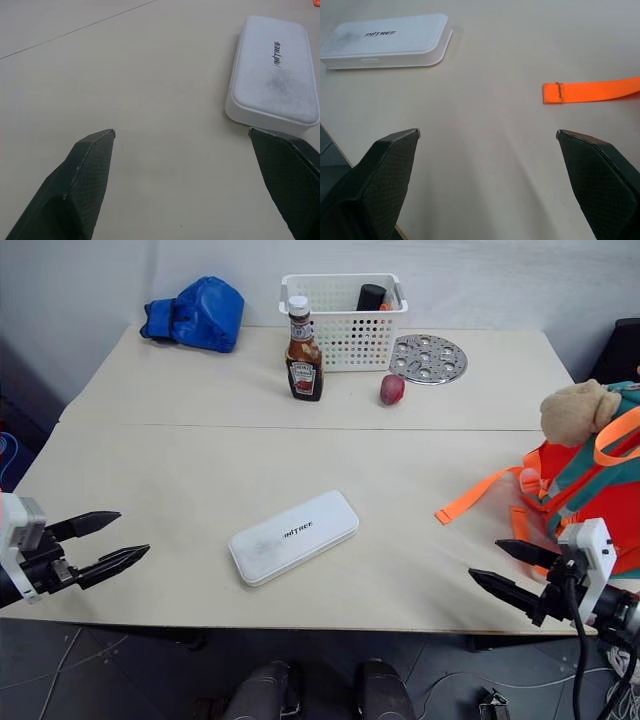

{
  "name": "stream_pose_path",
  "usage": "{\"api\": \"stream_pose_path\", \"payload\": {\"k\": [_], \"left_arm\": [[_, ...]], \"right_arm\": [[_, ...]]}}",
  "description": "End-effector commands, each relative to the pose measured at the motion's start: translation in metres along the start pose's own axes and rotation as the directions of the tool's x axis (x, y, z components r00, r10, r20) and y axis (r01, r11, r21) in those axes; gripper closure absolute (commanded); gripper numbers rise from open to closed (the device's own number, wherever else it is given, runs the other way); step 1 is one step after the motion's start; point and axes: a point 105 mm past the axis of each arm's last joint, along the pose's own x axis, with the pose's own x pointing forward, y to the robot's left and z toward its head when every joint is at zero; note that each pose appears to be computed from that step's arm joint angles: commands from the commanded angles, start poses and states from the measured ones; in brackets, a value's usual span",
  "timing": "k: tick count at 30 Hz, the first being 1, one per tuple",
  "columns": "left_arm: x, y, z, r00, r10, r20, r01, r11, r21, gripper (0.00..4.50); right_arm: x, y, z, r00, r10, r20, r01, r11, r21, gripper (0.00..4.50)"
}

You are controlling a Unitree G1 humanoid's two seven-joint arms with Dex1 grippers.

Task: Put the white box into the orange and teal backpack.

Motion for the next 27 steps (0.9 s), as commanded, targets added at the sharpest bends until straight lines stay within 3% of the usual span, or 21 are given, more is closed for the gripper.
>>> {"api": "stream_pose_path", "payload": {"k": [1, 14, 15, 18, 27], "left_arm": [[-0.003, 0.000, 0.008, 1.000, 0.022, 0.023, -0.022, 0.999, 0.036, 0.00], [0.001, -0.019, -0.007, 0.998, 0.050, -0.041, -0.049, 0.998, 0.034, 0.00], [0.002, -0.023, -0.009, 0.998, 0.046, -0.047, -0.044, 0.998, 0.033, 0.00], [0.006, -0.037, -0.015, 0.998, 0.029, -0.055, -0.029, 0.999, 0.014, 0.63], [0.049, -0.071, -0.033, 0.998, 0.029, -0.057, -0.030, 0.999, -0.014, 3.51]], "right_arm": [[0.000, 0.000, 0.003, 1.000, 0.002, 0.009, -0.001, 1.000, -0.026, 0.03], [0.027, -0.004, 0.012, 0.998, 0.059, 0.010, -0.058, 0.995, -0.083, 0.03], [0.031, -0.003, 0.013, 0.997, 0.080, 0.008, -0.079, 0.993, -0.090, 0.20], [0.051, 0.005, 0.017, 0.988, 0.157, 0.001, -0.156, 0.981, -0.118, 0.99], [0.137, 0.010, 0.027, 0.969, 0.246, -0.039, -0.247, 0.931, -0.270, 4.20]]}}
